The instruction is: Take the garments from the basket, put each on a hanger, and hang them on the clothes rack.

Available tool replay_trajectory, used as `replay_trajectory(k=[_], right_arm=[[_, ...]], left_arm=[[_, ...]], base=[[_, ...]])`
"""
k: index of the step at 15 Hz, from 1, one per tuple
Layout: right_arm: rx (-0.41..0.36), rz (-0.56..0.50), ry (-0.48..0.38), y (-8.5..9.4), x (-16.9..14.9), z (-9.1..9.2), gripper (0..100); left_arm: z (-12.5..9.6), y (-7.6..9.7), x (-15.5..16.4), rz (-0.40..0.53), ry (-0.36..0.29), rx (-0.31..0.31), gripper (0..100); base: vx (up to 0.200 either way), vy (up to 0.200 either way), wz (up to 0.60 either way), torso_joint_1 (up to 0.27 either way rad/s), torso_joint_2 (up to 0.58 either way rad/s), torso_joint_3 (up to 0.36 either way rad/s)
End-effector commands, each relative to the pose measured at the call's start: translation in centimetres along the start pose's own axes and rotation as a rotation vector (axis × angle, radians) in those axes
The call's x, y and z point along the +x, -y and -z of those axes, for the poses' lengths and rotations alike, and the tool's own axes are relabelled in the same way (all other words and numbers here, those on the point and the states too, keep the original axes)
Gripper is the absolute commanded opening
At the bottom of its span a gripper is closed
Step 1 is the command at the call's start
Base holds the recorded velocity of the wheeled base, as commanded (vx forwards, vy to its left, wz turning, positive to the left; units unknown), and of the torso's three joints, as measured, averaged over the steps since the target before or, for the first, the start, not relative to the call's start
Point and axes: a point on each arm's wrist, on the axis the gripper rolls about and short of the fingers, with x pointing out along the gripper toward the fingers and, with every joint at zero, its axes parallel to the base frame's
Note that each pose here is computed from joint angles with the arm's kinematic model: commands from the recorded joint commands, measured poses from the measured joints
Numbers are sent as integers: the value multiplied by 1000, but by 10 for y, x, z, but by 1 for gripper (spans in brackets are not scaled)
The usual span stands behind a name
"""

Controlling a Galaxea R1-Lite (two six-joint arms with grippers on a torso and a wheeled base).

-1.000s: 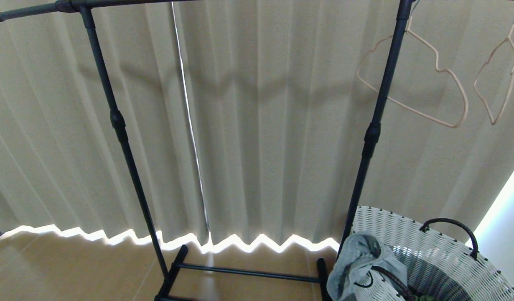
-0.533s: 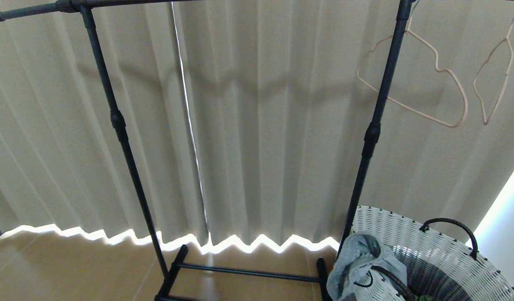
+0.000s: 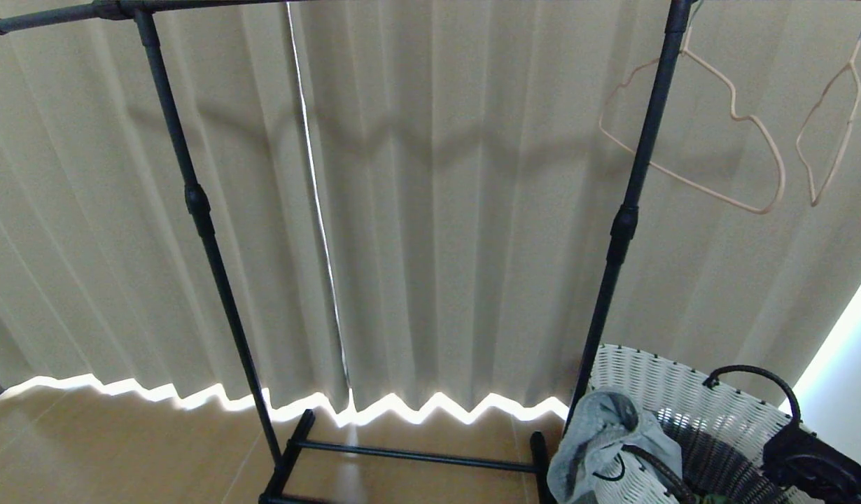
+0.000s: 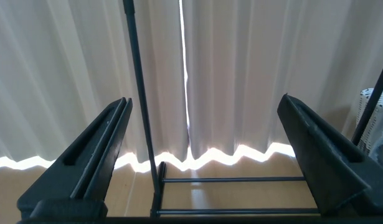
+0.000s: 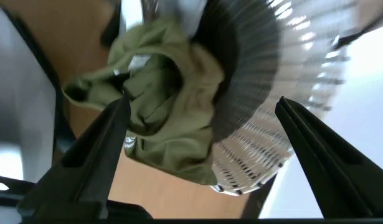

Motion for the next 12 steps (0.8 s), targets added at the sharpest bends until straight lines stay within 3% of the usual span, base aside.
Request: replay_trajectory(k=[1,6,12], right_arm=[[-42,-55,-204,-5,44,-1,100],[-52,18,-210,-1,63,-10,100],[-37,98,-114,4,65,-21,100]], left_arm=[[0,0,0,0,1,0,100],[0,0,0,0,-1,1,100],[0,0,0,0,-1,0,100]], base=[[0,0,0,0,0,0],[0,0,0,0,0,0],[0,0,0,0,0,0]])
